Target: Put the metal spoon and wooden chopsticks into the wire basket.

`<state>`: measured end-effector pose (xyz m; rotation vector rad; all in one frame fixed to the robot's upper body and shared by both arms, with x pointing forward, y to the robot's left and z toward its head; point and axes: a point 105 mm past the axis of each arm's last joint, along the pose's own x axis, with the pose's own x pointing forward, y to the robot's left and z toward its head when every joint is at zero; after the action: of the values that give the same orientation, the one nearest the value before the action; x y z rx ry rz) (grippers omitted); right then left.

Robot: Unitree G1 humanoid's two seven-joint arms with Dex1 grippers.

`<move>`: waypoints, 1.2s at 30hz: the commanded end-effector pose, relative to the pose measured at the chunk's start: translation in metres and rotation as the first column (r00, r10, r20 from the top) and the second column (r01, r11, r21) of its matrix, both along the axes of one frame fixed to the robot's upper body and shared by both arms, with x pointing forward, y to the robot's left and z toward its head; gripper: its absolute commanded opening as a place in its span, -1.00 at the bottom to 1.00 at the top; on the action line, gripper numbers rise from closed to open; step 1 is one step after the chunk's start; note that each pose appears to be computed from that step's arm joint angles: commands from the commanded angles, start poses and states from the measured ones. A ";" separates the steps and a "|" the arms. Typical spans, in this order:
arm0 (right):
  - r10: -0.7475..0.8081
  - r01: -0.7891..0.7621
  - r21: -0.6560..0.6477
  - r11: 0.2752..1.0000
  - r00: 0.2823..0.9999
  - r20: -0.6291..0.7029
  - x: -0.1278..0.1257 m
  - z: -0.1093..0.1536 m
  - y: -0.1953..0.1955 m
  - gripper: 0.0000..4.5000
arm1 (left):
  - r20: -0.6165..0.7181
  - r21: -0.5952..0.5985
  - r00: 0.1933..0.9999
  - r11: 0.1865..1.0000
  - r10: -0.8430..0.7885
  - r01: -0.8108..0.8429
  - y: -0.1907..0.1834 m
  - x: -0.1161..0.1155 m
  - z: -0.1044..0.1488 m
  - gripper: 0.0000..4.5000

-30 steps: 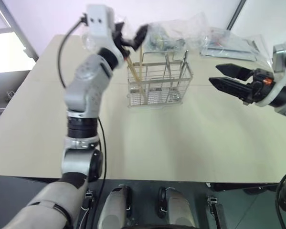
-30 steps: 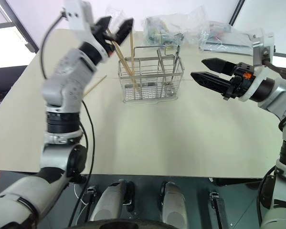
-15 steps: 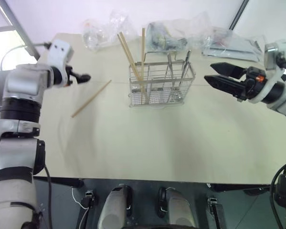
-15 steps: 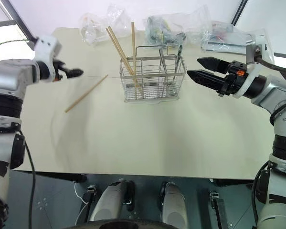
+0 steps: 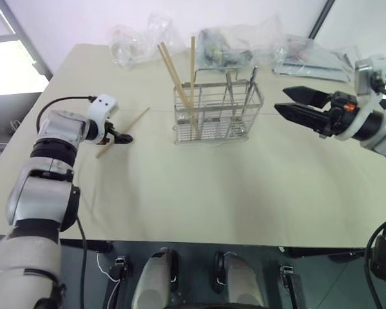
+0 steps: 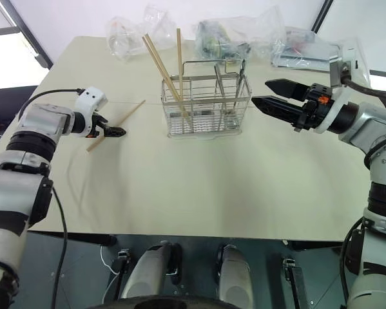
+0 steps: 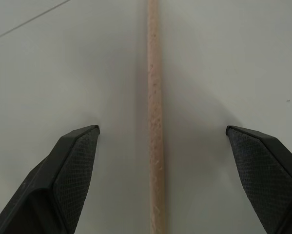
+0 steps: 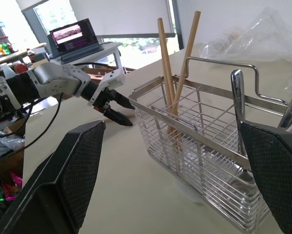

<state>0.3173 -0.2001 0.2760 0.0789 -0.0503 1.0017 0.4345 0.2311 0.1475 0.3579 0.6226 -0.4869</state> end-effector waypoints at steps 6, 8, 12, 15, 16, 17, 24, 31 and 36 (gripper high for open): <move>-0.009 0.009 0.008 1.000 0.998 0.067 -0.010 0.015 -0.003 1.00 | 0.021 -0.005 1.000 1.000 -0.013 0.013 -0.006 0.005 0.007 0.12; -0.011 0.011 0.008 1.000 0.998 0.064 -0.010 0.013 -0.004 1.00 | 0.036 0.001 0.999 1.000 -0.005 0.005 -0.004 0.007 0.009 -0.35; -0.010 0.010 0.012 1.000 0.998 0.061 -0.011 0.011 -0.002 1.00 | 0.126 -0.054 0.990 0.997 0.070 -0.063 -0.001 0.015 0.029 -0.99; -0.011 0.010 0.015 1.000 0.998 0.060 -0.011 0.011 -0.001 1.00 | 0.287 -0.200 0.936 0.969 0.201 -0.147 0.001 0.028 0.073 -0.99; -0.012 0.011 0.015 1.000 0.998 0.060 -0.012 0.010 -0.001 1.00 | 0.318 -0.253 0.917 0.954 0.241 -0.163 0.002 0.030 0.086 -0.99; -0.014 0.013 0.017 1.000 0.998 0.058 -0.012 0.010 -0.002 1.00 | 0.359 -0.318 0.890 0.933 0.282 -0.167 0.000 0.033 0.103 -0.99; -0.018 0.017 0.022 1.000 0.998 0.053 -0.013 0.009 -0.003 1.00 | 0.462 -0.580 0.770 0.807 0.441 -0.114 -0.015 0.031 0.176 -0.99; -0.023 0.022 0.025 0.999 0.998 0.051 -0.012 0.010 -0.004 1.00 | 0.603 -0.771 0.577 0.588 0.551 0.244 -0.057 -0.012 0.266 -0.99; -0.027 0.026 0.021 0.999 0.998 0.051 -0.013 0.011 -0.004 1.00 | 0.618 -0.769 0.639 0.525 0.458 0.366 -0.120 -0.032 0.259 -0.99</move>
<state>0.3115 -0.2030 0.2694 0.0962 -0.0420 0.9678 0.4114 0.1233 0.4031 -0.4478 -0.5312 -0.4277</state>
